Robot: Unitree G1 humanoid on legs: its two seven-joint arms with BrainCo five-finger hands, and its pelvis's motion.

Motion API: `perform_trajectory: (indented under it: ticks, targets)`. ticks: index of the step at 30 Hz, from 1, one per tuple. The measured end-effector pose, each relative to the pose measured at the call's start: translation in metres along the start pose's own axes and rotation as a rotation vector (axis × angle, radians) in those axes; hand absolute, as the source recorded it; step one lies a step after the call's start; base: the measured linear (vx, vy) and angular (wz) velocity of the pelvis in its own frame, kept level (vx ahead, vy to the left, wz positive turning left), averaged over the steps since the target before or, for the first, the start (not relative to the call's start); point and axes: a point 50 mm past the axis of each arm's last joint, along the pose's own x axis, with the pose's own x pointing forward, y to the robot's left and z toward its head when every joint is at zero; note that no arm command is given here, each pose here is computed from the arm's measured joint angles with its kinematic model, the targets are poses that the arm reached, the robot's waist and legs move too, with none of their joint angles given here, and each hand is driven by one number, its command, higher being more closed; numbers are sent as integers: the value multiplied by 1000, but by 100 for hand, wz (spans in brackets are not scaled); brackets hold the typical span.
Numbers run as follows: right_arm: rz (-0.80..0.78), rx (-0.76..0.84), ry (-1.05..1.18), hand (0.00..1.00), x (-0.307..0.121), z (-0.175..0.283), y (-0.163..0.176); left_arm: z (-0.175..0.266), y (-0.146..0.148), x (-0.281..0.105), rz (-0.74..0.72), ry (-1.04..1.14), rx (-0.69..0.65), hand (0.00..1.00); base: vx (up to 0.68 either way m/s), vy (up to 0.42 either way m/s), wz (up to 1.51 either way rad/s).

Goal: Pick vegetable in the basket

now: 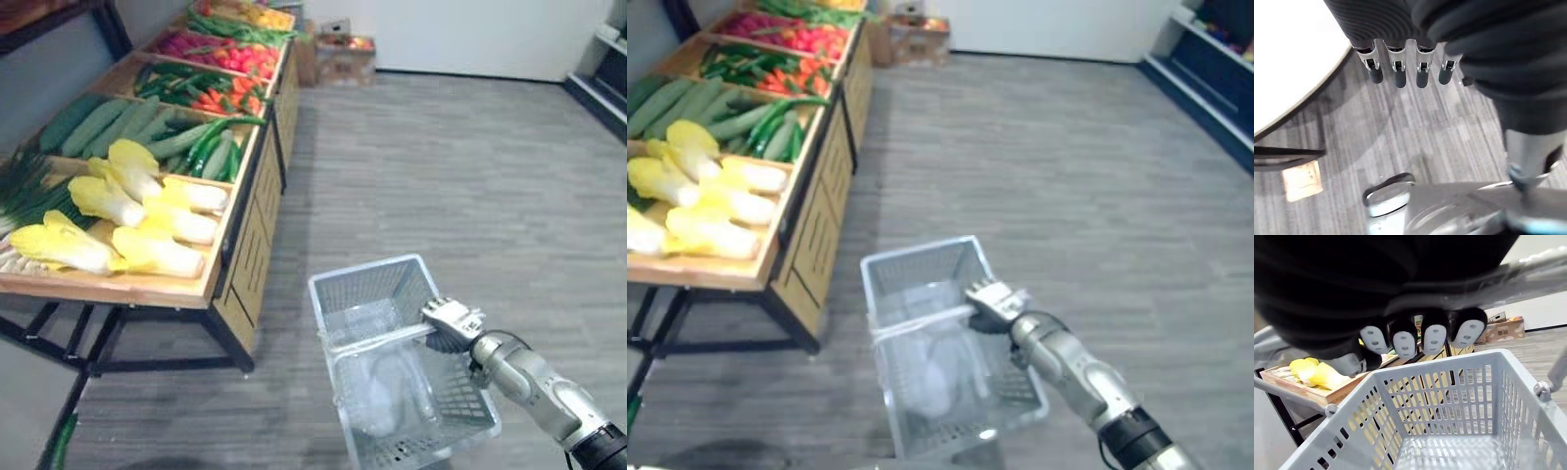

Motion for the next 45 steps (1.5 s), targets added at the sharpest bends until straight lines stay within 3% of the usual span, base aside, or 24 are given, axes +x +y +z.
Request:
perform_trajectory:
  ticks: [7,11,19,25,39,45]
  targets:
    - [-4,-2,31,100,-1,-5,-2,23,-7,3,-15,-62,-32,0,488,-141,100]
    - [0,-3,32,100,-1,-6,-1,6,1,1,13,-10,-73,0,652,-502,96]
    - [11,-20,241,100,-19,-47,-3,-9,-20,-5,29,95,-363,0,600,-442,100]
    - [20,36,407,100,-56,-64,11,-4,-16,-4,45,61,-330,0,291,-90,111]
    - [59,140,503,100,-67,-71,41,-15,-20,-7,15,88,-212,0,30,56,29]
    - [99,256,766,100,-101,-96,79,-19,-16,-7,19,99,-186,0,-42,45,1]
